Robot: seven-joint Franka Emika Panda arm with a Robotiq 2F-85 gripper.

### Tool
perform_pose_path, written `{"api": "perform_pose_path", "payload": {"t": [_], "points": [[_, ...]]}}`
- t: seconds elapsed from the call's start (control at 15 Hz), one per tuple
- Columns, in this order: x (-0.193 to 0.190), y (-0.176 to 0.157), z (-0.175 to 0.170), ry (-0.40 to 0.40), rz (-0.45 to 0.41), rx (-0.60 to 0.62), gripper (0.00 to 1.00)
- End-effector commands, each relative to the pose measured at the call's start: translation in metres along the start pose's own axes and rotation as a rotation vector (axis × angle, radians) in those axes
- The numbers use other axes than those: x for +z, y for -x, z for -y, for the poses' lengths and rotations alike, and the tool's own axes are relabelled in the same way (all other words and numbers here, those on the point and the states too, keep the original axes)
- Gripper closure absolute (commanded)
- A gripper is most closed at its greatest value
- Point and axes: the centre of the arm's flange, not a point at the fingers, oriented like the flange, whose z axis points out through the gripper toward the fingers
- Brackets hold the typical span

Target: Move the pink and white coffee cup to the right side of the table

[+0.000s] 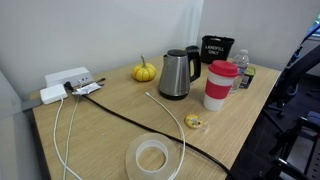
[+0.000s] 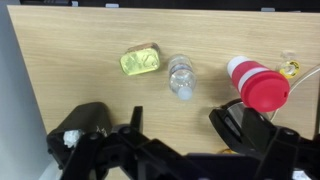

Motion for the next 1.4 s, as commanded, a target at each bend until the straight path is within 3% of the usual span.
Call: {"api": "perform_pose_path", "payload": {"t": [0.0,0.13,0.2,0.33,0.87,1.07,1.27,1.33], "points": [[0.050,-0.068,0.010,0.006,0.064,-0.058,0.00],[0.073,-0.087,0.016,0.010,0.098,-0.084,0.00],[0.098,-0.084,0.035,0.011,0.106,-0.104,0.00],[0.109,-0.088,0.046,0.020,0.112,-0.118,0.00],[0.108,-0.089,0.047,0.021,0.127,-0.119,0.00],[0.095,-0.080,0.087,0.031,0.136,-0.225,0.00],[0.082,-0.066,0.160,0.031,0.163,-0.364,0.00],[0.104,-0.074,0.151,0.036,0.185,-0.416,0.00]]}}
